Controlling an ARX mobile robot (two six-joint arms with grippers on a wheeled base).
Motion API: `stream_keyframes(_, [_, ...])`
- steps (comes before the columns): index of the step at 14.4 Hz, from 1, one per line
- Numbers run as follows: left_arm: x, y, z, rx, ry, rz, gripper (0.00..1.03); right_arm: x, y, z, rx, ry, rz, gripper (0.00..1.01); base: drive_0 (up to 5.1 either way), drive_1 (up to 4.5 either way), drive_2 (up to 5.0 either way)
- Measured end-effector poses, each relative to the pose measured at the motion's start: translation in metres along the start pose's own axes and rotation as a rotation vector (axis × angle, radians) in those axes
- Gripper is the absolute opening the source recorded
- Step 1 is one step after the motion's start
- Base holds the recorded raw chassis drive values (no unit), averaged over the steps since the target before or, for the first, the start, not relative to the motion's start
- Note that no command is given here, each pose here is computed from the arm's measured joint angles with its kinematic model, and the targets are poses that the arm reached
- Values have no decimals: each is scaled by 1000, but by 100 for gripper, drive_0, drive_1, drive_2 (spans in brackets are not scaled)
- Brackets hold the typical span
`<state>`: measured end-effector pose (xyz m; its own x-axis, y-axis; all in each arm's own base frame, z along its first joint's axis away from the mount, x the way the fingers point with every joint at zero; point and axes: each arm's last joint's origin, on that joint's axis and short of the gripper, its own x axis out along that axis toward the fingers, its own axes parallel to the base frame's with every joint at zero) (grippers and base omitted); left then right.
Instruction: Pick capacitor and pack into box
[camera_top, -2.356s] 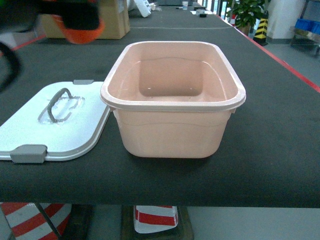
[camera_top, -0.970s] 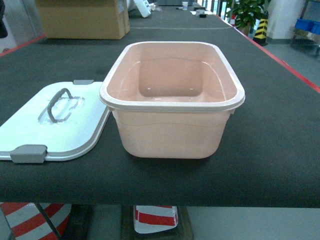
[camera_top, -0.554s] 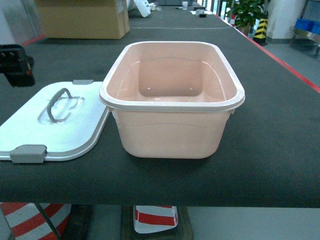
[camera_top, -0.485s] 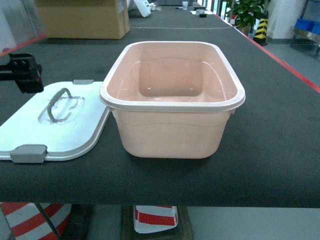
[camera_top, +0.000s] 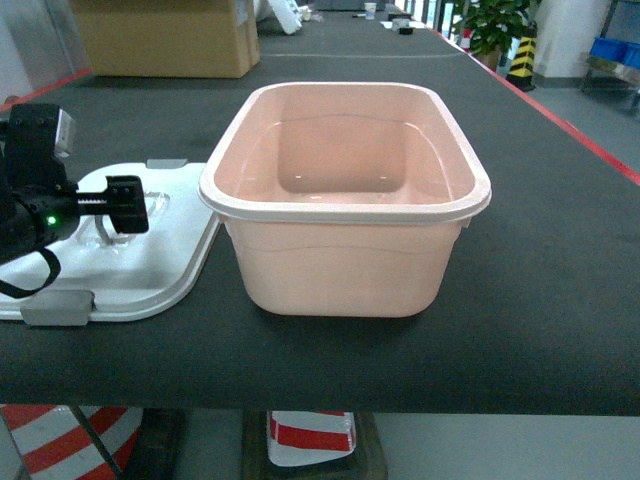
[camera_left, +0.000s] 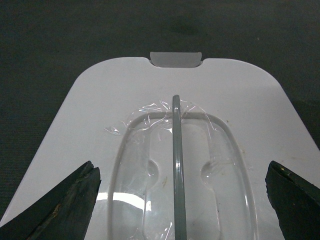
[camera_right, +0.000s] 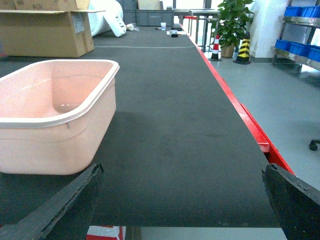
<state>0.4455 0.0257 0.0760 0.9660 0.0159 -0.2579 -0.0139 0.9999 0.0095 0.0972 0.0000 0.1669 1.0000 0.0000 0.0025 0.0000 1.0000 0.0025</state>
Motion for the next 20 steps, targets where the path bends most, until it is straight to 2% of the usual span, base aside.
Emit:
stream_keyframes(1, [8,0,-7,10,8,-2,98,0,0,0,0,0,0,98,0,0,0])
stream_keyframes(3, [14,1,-11,14,13,5,98,0,0,0,0,0,0,98,0,0,0])
stream_keyframes(5, [21,2,-4,12,-10,0,69,0,0,0,0,0,0,98,0,0,0])
stream_keyframes(6, [23,2,-6,12,1,0,51,0,0,0,0,0,0,98,0,0,0])
stream_keyframes(8, [23,2,-10,11,13,0,27,0,0,0,0,0,0,98,0,0,0])
stream_keyframes(9, [23,2,-10,10,15,3,11,0,0,0,0,0,0,98,0,0,0])
stream_keyframes(10, [23,1,-10,4,18,1,2,0,0,0,0,0,0,98,0,0,0])
stream_keyframes(12, [23,1,-11,1,25,14,2,0,0,0,0,0,0,98,0,0,0])
stream_keyframes(14, [20,4,-4,-25,33,32,2,0,0,0,0,0,0,98,0,0,0])
stream_keyframes(15, [14,8,3,-28,42,52,2,0,0,0,0,0,0,98,0,0,0])
stream_keyframes(16, [7,16,18,-36,30,78,2,0,0,0,0,0,0,98,0,0,0])
stream_keyframes(18, [-11,34,68,-59,-59,130,2,0,0,0,0,0,0,98,0,0,0])
stream_keyframes(20, [-35,46,116,-67,-152,179,2,0,0,0,0,0,0,98,0,0,0])
